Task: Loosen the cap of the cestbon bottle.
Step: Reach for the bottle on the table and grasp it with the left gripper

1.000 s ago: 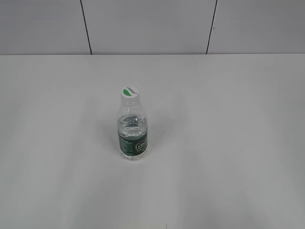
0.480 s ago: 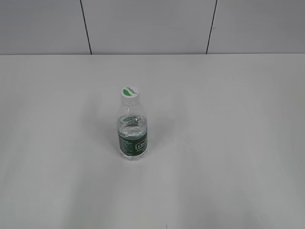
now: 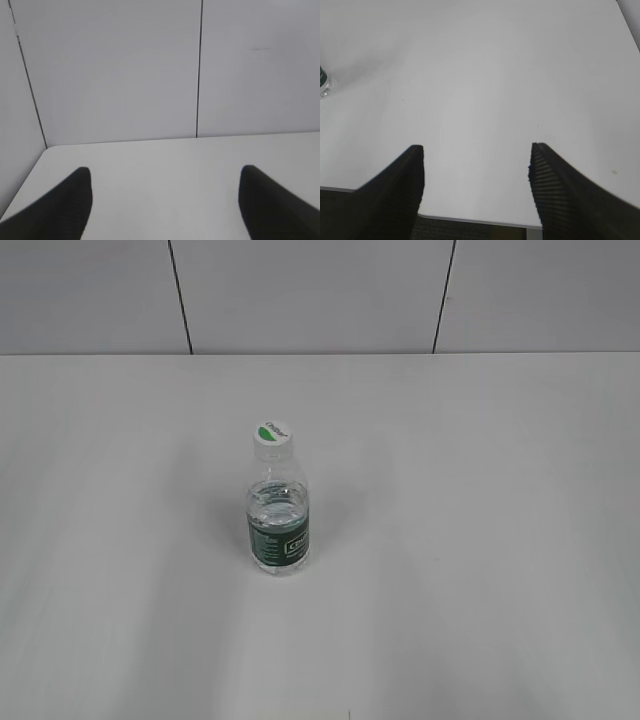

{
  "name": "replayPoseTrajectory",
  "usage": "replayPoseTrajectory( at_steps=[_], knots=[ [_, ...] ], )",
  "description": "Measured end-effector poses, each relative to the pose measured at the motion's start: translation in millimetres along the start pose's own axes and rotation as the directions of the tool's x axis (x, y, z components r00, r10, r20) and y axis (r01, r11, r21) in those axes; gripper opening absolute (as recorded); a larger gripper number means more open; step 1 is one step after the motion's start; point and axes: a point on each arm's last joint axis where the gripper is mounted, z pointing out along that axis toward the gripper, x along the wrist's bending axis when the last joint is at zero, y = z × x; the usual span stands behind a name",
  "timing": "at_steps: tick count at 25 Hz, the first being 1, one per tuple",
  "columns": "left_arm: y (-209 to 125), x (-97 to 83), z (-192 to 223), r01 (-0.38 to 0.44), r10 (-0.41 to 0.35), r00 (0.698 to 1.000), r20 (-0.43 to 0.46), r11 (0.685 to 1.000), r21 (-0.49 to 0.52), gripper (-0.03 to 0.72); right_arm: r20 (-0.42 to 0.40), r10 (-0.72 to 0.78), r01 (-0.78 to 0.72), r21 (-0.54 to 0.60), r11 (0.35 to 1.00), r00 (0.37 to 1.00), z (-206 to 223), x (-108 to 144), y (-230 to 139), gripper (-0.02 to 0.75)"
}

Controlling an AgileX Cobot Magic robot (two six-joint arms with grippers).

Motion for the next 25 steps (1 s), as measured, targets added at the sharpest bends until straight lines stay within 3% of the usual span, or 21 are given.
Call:
replayPoseTrajectory(
  at_steps=[12,17,20,25],
  knots=[
    [-23,-30.8,57,-0.032,0.019,0.983,0.181,0.997,0.069,0.540,0.000,0.000,0.000,0.000,1.000,1.000,0,0,0,0.503],
    [-51,-44.0,83,0.005,-0.049,0.969,0.241,0.983,0.181,0.540,0.000,0.000,0.000,0.000,1.000,1.000,0,0,0,0.503],
    [-66,-57.2,95,-0.017,-0.049,0.936,0.349,0.983,0.182,0.540,0.000,0.000,0.000,0.000,1.000,1.000,0,0,0,0.503],
    [-89,-79.1,106,-0.052,-0.030,0.840,0.542,0.989,0.137,0.540,0.000,0.000,0.000,0.000,1.000,1.000,0,0,0,0.503]
  ],
)
